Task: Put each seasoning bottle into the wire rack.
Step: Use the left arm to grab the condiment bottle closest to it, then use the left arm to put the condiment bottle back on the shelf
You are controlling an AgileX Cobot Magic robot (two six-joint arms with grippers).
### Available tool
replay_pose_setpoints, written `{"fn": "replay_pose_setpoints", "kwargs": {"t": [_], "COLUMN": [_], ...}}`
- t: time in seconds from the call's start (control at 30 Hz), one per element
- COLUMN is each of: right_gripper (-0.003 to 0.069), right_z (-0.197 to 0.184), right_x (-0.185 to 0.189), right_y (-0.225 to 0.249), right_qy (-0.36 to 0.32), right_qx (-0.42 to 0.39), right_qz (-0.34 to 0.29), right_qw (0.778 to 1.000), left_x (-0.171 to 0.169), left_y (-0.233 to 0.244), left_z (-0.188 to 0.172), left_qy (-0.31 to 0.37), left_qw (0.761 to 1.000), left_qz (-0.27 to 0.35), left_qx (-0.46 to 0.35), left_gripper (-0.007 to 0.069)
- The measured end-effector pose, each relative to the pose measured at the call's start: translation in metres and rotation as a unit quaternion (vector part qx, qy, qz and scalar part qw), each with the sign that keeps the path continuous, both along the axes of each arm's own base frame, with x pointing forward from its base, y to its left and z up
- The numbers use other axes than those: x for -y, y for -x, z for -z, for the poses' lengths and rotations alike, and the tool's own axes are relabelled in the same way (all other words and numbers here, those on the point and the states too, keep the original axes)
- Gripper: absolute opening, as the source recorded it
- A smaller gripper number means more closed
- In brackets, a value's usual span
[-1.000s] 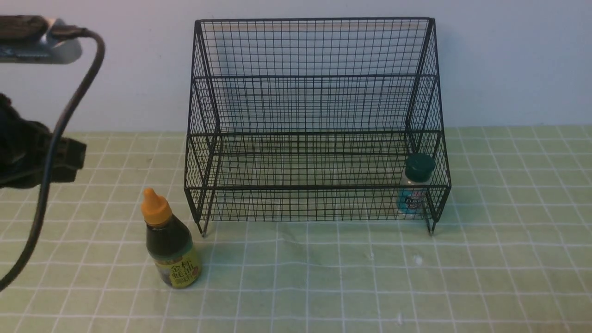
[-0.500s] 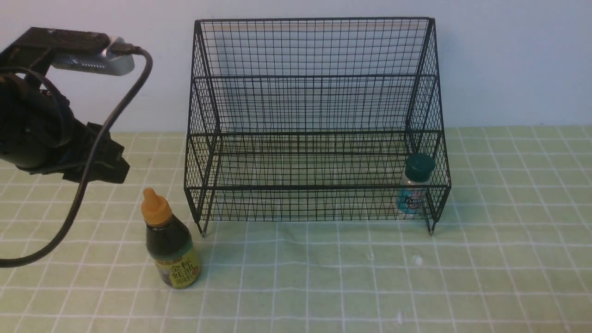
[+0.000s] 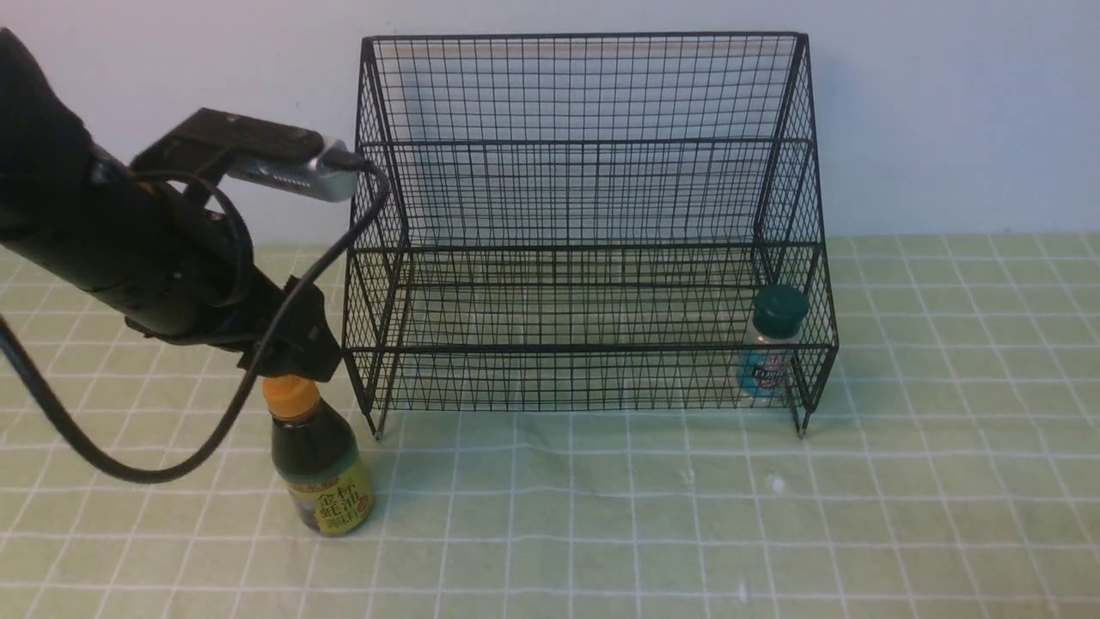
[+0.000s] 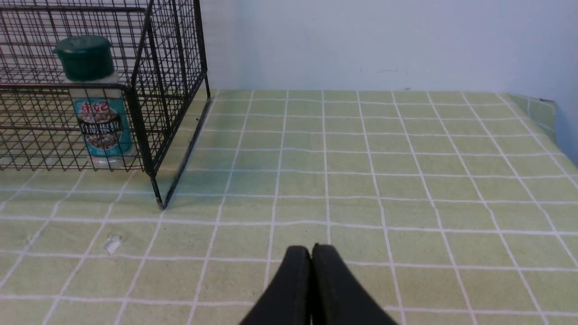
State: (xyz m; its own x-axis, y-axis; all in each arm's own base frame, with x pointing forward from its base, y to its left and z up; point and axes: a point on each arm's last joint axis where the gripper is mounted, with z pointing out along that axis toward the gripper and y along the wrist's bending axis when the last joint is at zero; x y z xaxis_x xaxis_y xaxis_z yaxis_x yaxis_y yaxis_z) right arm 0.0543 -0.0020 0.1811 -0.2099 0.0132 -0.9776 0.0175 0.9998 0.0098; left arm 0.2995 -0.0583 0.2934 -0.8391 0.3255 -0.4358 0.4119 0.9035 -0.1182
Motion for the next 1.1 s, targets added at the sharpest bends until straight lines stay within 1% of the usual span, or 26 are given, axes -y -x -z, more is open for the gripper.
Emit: {"fn": "replay_pose_setpoints", "kwargs": {"t": [0.23,0.3,0.33,0.4,0.47,0.5,0.53,0.67,0.73,0.8,0.83,0.87,1.0,1.07,1.1], "right_gripper": [-0.0015,-0.0015,-0.0015,-0.0015,-0.0015,-0.0015,-0.0015,-0.0015,-0.0015,-0.0015,-0.0015,-0.0015,-0.0015,-0.0015,-0.0015], "right_z": [0.000,0.000,0.000,0.000,0.000,0.000,0.000,0.000,0.000,0.000,0.000,0.000,0.000,0.000,0.000], "right_x": [0.000,0.000,0.000,0.000,0.000,0.000,0.000,0.000,0.000,0.000,0.000,0.000,0.000,0.000,0.000], "right_y": [0.000,0.000,0.000,0.000,0.000,0.000,0.000,0.000,0.000,0.000,0.000,0.000,0.000,0.000,0.000], "right_qy": [-0.001,-0.001,-0.001,-0.001,-0.001,-0.001,-0.001,-0.001,-0.001,-0.001,-0.001,-0.001,-0.001,-0.001,-0.001], "right_qx": [0.000,0.000,0.000,0.000,0.000,0.000,0.000,0.000,0.000,0.000,0.000,0.000,0.000,0.000,0.000], "right_qz": [0.000,0.000,0.000,0.000,0.000,0.000,0.000,0.000,0.000,0.000,0.000,0.000,0.000,0.000,0.000], "right_qw": [1.000,1.000,1.000,1.000,1.000,1.000,1.000,1.000,1.000,1.000,1.000,1.000,1.000,1.000,1.000], "left_x": [0.000,-0.001,-0.001,-0.001,0.000,0.000,0.000,-0.002,-0.003,-0.003,-0.003,-0.003,0.010,0.020,0.022], "left_y": [-0.012,-0.014,-0.015,-0.016,-0.016,-0.016,-0.015,-0.012,-0.011,-0.011,-0.011,-0.011,-0.007,-0.003,-0.002], "left_z": [0.026,0.031,0.033,0.035,0.036,0.036,0.035,0.030,0.023,0.003,0.001,-0.019,-0.075,-0.098,-0.100], "left_qy": [-0.019,-0.023,-0.023,-0.023,-0.023,-0.023,-0.025,-0.036,-0.042,-0.047,-0.048,-0.049,-0.037,-0.026,-0.025], "left_qw": [0.999,0.998,0.998,0.998,0.998,0.998,0.997,0.995,0.993,0.993,0.993,0.995,0.999,0.999,0.998], "left_qz": [-0.010,-0.012,-0.013,-0.014,-0.014,-0.014,-0.012,-0.009,-0.010,-0.012,-0.012,-0.016,-0.009,0.001,0.005], "left_qx": [-0.044,-0.053,-0.056,-0.060,-0.061,-0.063,-0.067,-0.092,-0.107,-0.106,-0.107,-0.082,0.011,0.047,0.050], "left_gripper": [0.0590,0.0571,0.0552,0.0479,0.0386,0.0320,0.0282,0.0288,0.0288,0.0288,0.0288,0.0288,0.0288,0.0288,0.0288]}}
